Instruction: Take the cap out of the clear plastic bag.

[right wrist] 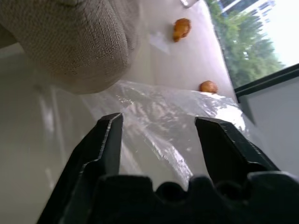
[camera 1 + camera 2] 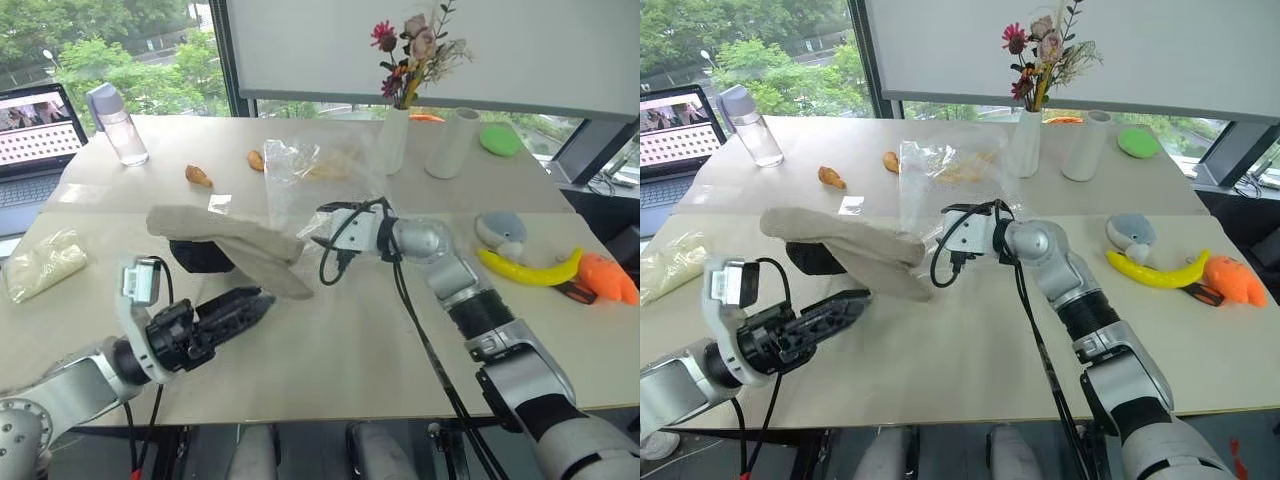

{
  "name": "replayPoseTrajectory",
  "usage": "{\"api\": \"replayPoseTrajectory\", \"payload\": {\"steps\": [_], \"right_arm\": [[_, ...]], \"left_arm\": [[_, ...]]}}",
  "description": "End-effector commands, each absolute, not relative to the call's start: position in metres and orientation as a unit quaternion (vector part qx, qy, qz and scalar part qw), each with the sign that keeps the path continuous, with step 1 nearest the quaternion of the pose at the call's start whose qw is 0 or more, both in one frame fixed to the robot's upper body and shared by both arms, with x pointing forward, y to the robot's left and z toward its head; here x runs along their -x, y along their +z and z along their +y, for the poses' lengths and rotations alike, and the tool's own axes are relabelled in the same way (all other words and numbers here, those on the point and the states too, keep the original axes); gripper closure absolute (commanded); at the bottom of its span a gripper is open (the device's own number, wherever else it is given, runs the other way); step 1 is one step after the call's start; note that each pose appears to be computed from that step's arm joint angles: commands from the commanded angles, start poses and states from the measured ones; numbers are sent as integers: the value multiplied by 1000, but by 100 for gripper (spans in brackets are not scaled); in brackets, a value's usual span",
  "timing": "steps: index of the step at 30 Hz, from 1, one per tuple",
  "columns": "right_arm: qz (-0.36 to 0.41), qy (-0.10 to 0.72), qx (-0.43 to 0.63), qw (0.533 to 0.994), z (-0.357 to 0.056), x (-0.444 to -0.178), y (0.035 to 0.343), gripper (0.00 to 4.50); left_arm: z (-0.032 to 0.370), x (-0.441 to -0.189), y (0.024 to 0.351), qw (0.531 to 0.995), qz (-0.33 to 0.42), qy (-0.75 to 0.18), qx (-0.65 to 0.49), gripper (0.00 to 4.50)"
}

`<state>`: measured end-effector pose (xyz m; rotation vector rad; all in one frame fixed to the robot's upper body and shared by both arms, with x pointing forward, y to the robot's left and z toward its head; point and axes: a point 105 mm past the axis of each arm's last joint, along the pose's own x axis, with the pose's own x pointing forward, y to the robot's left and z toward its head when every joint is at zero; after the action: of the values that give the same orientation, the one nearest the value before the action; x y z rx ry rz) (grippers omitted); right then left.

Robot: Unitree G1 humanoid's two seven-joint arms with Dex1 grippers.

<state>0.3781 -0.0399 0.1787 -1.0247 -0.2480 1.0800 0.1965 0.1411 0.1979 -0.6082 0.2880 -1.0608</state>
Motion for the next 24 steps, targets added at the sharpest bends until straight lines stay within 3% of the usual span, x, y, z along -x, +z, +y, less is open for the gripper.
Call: {"api": "replayPoseTrajectory", "payload": {"steps": [1,5,9,12,15,19,24], "right_arm": [[-86,553,447,698,-43,-354,176,5],[-43,594,428,680,-47,-336,167,5],[-9,650,354,673,-48,-312,177,5],[33,670,330,664,-62,-304,179,5],[84,665,329,665,-92,-309,176,5],[123,642,294,698,-126,-318,185,5],[68,576,243,777,-144,-340,202,5]], "left_arm": [[128,-178,203,789,136,-543,255,0],[135,-183,192,803,148,-518,255,0],[165,-188,158,840,218,-447,216,0],[195,-176,132,855,281,-413,136,0],[211,-161,135,855,293,-416,97,0],[219,-152,176,861,235,-438,108,0],[231,-160,254,886,63,-443,122,0]]}}
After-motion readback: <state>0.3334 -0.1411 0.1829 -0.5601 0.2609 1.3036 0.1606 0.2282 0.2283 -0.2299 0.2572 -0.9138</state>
